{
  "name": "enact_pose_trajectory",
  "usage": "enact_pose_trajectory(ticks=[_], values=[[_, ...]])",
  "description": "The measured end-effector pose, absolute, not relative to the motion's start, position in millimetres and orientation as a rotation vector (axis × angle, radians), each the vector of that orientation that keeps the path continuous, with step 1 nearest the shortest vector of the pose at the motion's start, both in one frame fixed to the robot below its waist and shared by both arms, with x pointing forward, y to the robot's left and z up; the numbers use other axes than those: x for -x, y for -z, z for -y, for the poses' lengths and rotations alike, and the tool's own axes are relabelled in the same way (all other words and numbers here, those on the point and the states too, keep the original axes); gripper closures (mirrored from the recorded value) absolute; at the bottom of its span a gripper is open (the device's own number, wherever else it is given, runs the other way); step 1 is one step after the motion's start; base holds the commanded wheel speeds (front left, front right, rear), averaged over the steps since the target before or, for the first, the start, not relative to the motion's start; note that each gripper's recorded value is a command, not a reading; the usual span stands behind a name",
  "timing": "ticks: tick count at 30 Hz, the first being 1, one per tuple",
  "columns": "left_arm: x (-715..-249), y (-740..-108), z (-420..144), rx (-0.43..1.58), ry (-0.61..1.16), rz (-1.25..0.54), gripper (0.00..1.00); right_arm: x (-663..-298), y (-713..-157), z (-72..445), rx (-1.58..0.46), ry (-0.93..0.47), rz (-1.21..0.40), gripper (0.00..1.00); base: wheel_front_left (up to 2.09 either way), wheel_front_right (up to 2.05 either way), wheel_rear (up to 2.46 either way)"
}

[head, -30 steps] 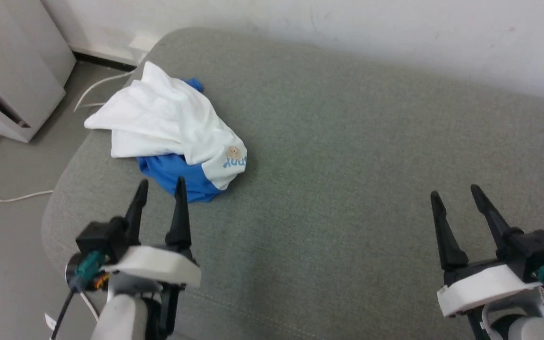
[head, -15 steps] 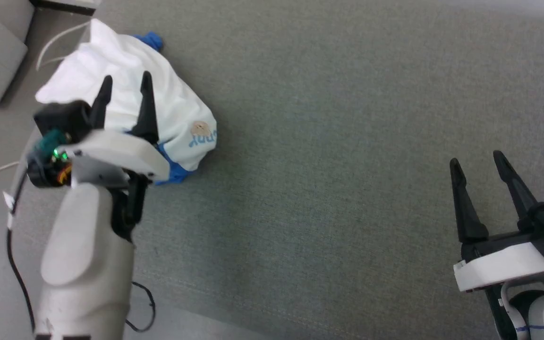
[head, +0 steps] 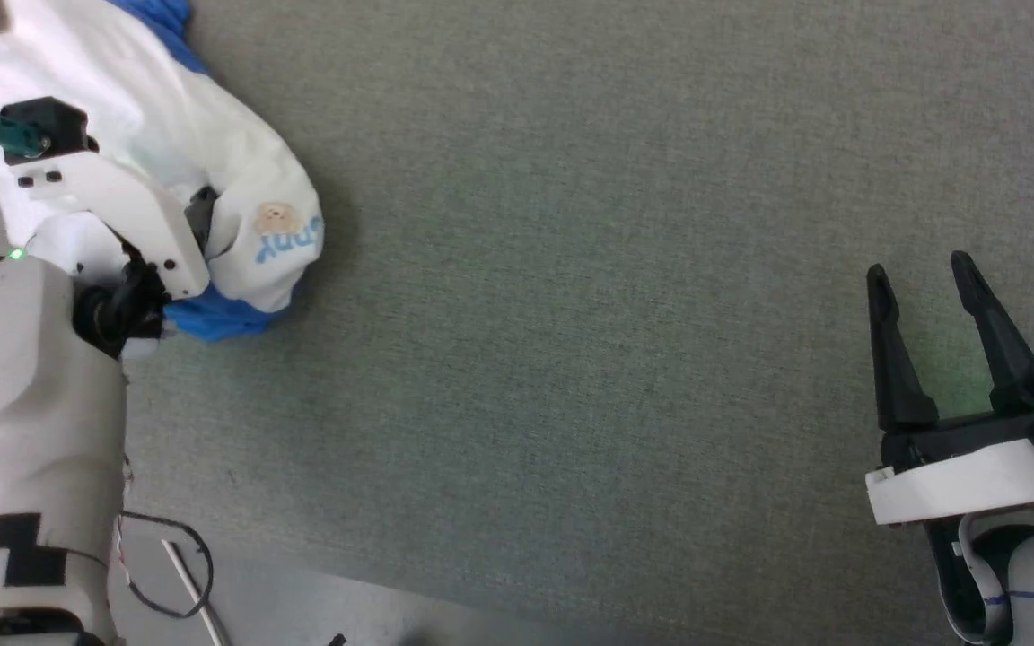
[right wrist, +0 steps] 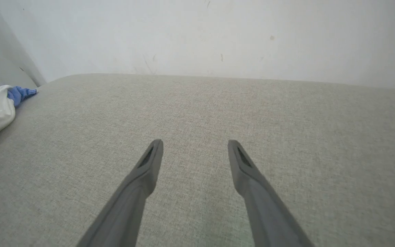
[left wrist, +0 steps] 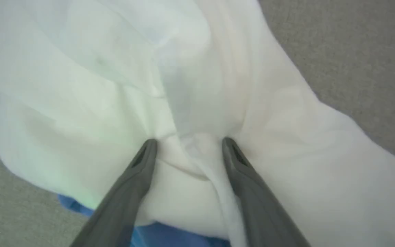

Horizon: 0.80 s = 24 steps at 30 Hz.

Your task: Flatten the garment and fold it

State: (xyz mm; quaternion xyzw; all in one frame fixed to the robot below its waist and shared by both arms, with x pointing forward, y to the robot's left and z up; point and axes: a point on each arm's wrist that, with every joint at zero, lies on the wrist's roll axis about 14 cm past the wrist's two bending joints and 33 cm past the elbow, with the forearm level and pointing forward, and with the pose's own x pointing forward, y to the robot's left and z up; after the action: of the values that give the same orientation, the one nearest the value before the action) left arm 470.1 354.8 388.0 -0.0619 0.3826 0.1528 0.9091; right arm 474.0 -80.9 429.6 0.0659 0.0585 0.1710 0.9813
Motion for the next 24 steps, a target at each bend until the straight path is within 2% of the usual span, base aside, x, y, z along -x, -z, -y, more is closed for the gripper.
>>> enact_pose_trajectory(ticks=[3,4,5,11,17,20,24], values=[[-469,-377,-355,0.164,-0.311,-0.911,0.00,-473,-422,87,-0.136,-0.327,-0.131,0.00,0.00,0.00,0.00],[-468,-375,-355,0.177,-0.309,-0.945,0.41,-473,-421,88,-0.139,-0.324,-0.133,0.00,0.00,0.00,0.00],[-469,-374,-356,0.183,-0.304,-0.971,1.00,-473,-419,89,-0.142,-0.320,-0.138,0.00,0.00,0.00,0.00],[-469,-377,-356,0.231,-0.306,-1.014,1.00,-475,-416,86,-0.171,-0.320,-0.135,0.00,0.00,0.00,0.00],[-467,-400,-364,0.136,-0.308,-0.923,1.00,-473,-434,84,-0.198,-0.315,-0.082,0.00,0.00,0.00,0.00],[-477,-436,-381,0.048,-0.348,-0.760,1.00,-470,-447,84,-0.204,-0.311,-0.052,0.00,0.00,0.00,0.00],[-494,-507,-392,-0.083,-0.372,-0.454,1.00,-462,-465,88,-0.210,-0.294,-0.011,0.00,0.00,0.00,0.00]])
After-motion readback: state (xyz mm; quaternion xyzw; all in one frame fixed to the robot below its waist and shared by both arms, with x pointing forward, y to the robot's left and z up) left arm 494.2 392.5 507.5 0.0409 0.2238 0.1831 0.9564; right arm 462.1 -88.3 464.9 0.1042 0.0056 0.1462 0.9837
